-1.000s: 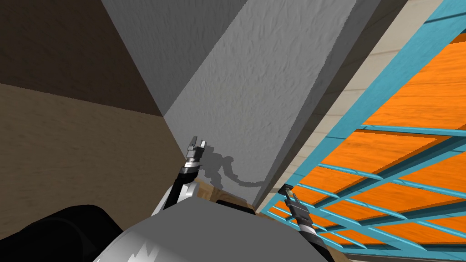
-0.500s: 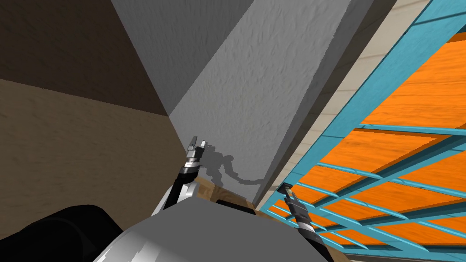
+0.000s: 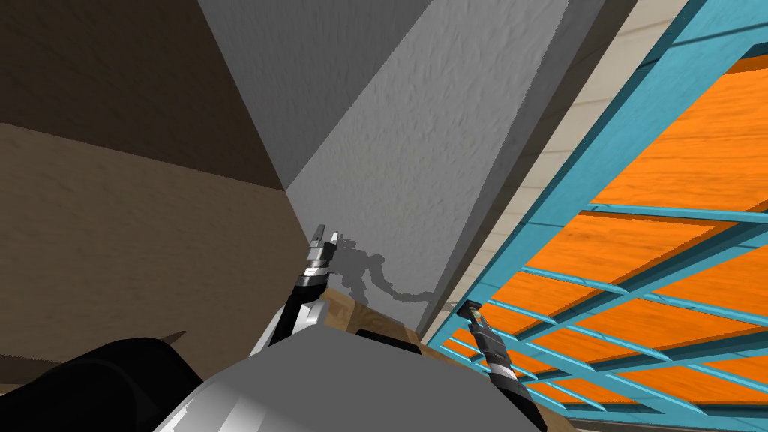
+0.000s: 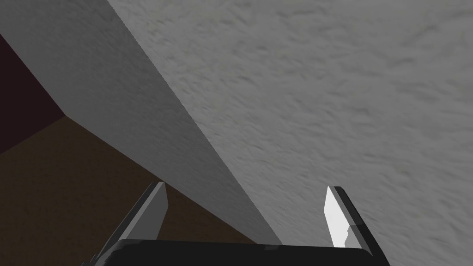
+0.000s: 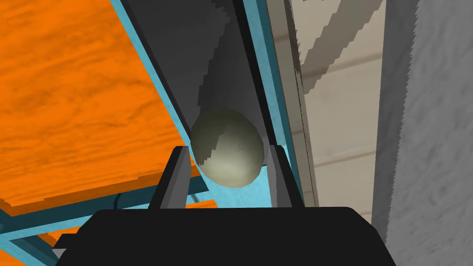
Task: Pull the door open
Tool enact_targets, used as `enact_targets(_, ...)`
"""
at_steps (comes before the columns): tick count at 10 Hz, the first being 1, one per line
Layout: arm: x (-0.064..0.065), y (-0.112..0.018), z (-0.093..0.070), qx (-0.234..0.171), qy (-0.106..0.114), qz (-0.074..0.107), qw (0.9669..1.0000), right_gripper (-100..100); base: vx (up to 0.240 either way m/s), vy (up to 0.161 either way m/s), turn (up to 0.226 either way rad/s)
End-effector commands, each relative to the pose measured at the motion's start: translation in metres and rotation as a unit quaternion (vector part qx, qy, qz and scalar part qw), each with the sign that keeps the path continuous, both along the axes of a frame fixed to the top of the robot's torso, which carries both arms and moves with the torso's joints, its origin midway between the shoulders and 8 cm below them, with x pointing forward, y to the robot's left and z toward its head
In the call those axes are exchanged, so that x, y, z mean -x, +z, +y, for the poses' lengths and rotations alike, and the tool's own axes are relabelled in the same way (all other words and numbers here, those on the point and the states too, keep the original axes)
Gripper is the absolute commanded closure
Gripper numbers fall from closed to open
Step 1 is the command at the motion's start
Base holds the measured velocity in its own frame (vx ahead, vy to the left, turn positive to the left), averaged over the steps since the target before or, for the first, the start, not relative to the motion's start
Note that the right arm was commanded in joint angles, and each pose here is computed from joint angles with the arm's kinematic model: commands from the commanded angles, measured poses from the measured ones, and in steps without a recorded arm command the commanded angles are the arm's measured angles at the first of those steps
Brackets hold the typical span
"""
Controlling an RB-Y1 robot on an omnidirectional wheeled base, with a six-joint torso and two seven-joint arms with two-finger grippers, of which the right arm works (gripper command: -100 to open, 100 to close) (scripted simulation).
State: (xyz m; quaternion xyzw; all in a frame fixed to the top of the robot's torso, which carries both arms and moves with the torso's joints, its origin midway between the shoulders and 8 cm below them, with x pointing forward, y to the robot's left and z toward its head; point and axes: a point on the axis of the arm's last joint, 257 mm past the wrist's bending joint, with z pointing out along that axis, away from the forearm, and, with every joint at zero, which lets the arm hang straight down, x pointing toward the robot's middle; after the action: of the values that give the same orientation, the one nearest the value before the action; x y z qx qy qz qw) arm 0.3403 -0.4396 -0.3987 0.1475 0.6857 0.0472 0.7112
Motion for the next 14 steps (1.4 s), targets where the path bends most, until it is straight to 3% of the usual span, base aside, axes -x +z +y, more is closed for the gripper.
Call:
enact_targets(1, -0.001, 0.000, 0.000, -0.026, -0.002, -0.005, 0.9997, 100, -0.047, -0.018, 0.044)
enact_targets(8, -0.009, 0.003, 0.001, -0.129, -0.008, -0.027, 0.9912, 100, -0.049, -0.018, 0.047)
enact_targets(10, -0.011, 0.004, 0.001, -0.166, -0.010, -0.035, 0.9854, 100, -0.034, -0.013, 0.041)
enact_targets(11, -0.011, 0.004, 0.001, -0.170, -0.010, -0.036, 0.9848, 100, -0.030, -0.017, 0.030)
enact_targets(13, -0.014, 0.004, 0.001, -0.206, -0.012, -0.044, 0.9774, 100, -0.038, -0.016, 0.046)
enact_targets(14, -0.014, 0.004, 0.001, -0.210, -0.012, -0.045, 0.9767, 100, -0.034, -0.014, 0.026)
